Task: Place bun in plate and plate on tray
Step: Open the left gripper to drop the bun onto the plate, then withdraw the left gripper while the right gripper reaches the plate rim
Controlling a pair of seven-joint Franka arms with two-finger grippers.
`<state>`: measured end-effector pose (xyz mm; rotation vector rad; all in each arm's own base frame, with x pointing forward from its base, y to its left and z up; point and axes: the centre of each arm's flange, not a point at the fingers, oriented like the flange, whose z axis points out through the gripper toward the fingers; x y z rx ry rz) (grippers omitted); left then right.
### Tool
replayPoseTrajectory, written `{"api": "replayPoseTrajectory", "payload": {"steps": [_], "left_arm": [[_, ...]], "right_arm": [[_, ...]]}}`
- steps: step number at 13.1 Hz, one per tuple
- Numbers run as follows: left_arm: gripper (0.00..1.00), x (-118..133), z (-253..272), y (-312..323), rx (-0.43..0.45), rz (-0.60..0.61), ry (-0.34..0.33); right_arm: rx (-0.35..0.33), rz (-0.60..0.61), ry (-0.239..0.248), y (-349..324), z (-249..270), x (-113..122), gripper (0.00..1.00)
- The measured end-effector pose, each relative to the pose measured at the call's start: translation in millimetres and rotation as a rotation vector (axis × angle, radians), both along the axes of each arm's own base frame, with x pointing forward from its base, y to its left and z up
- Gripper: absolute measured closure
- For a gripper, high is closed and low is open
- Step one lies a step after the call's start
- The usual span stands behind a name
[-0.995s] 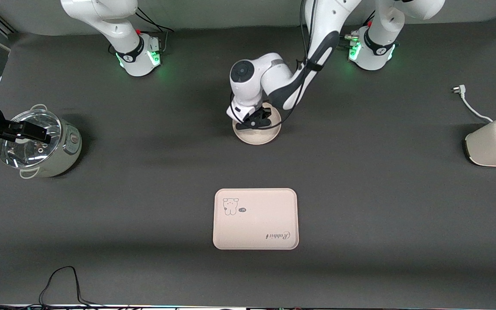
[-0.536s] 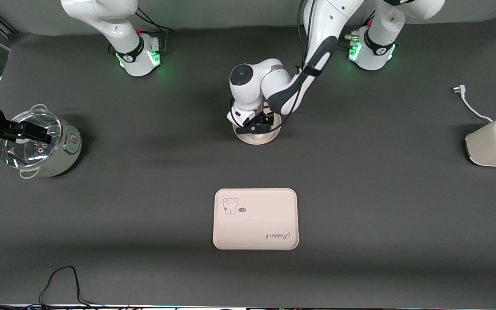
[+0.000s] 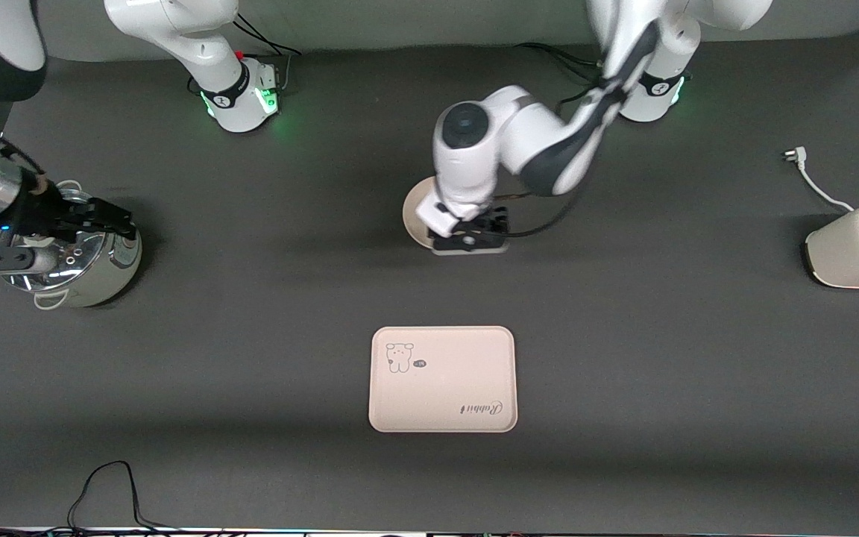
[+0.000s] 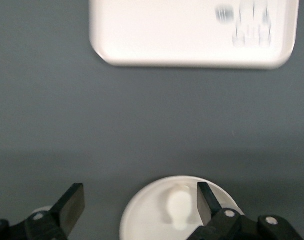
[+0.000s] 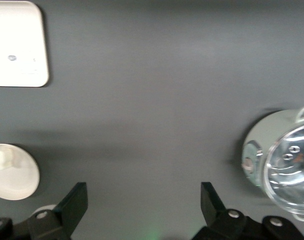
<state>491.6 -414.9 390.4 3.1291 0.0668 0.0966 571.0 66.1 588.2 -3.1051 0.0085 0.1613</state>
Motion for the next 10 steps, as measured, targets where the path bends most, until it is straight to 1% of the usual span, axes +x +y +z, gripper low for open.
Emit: {"api": "replayPoseTrajectory", "payload": {"steps": [1,3,4,5,7,9,10], "left_arm": [[0.0,26.4,40.2,51.8,0.0,0.0,-0.02],[0.0,68.8,101.5,170.6,0.01,-0.003,-0.064],[0.0,83.9,123.4,233.3,0.017,-0.006,-0.092],[0.0,90.7,140.2,286.2,0.026,-0.011,-0.111],[0.0,85.0,166.8,361.0,0.041,-0.003,-0.105],[0.0,70.0,186.4,388.2,0.057,0.003,-0.085],[0.0,61.4,191.8,391.0,0.079,-0.001,-0.059]], "right_arm": [[0.0,-0.001,0.0,22.8,0.1,-3.0,0.0],[-0.003,-0.01,-0.01,76.7,0.3,-12.1,0.0],[-0.001,-0.028,-0.021,110.4,-1.1,-19.4,0.0],[0.007,-0.053,-0.027,147.9,-4.8,-29.2,0.0],[0.018,-0.085,-0.037,232.6,-18.9,-56.8,0.0],[0.025,-0.073,-0.047,310.4,-37.0,-90.8,0.0],[0.025,-0.064,-0.048,343.2,-46.5,-109.3,0.0]]}}
